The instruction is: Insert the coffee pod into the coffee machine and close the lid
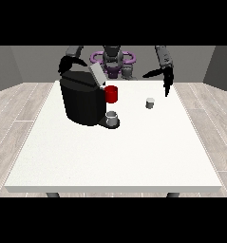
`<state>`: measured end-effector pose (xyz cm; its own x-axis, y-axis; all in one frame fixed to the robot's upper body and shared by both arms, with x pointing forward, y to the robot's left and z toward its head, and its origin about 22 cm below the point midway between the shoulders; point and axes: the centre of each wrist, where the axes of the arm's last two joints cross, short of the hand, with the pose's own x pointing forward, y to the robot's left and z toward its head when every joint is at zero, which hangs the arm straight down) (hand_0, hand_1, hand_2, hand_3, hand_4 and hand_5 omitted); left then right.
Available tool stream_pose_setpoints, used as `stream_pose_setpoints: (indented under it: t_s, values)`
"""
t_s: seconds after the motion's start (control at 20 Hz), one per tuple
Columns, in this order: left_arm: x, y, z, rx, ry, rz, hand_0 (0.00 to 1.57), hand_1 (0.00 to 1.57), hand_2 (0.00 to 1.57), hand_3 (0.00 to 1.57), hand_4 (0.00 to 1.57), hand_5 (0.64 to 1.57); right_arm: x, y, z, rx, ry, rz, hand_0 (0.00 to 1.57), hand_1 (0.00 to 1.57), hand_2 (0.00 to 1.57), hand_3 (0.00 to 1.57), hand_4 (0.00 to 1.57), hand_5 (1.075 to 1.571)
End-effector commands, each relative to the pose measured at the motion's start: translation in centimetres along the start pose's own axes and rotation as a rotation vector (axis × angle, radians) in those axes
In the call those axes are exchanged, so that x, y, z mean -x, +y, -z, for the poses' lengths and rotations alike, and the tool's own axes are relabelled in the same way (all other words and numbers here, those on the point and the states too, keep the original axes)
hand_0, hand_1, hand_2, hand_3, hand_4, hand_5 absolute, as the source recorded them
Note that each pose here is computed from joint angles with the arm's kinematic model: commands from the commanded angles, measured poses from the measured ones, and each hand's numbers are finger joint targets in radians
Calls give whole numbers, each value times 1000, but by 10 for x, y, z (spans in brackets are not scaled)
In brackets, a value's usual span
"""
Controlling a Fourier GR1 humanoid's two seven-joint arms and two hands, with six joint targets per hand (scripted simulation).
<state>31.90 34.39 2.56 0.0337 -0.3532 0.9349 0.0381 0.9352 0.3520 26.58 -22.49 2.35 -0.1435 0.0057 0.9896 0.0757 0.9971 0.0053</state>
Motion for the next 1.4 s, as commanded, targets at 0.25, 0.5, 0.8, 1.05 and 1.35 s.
stream_pose_setpoints:
  t_s: [0.25, 0.5, 0.8, 1.05, 1.35]
  values:
    - [10, -1, 21, 13, 70, 114, 0, 0, 0, 0, 0, 1571, 16, 9, 6, 26, 45, -28, 0, 0, 0, 0, 371, 1571]
    - [8, -5, 30, 90, 127, 175, 0, 0, 198, 0, 0, 1571, 25, 16, 3, 22, 93, -48, 0, 0, 0, 0, 422, 1571]
    - [17, 8, 38, 15, 158, 217, 647, 647, 718, 349, 0, 1571, -4, 15, 26, 0, 62, -83, 0, 0, 0, 0, 392, 1571]
    - [53, -5, 16, 40, 175, 359, 704, 704, 775, 487, 0, 1571, 13, 14, 5, -8, 54, -48, 0, 0, 0, 0, 435, 1571]
    - [21, 6, 43, 29, 143, 469, 547, 547, 697, 454, 0, 1571, 12, 24, 18, -24, 22, -58, 0, 0, 0, 0, 520, 1571]
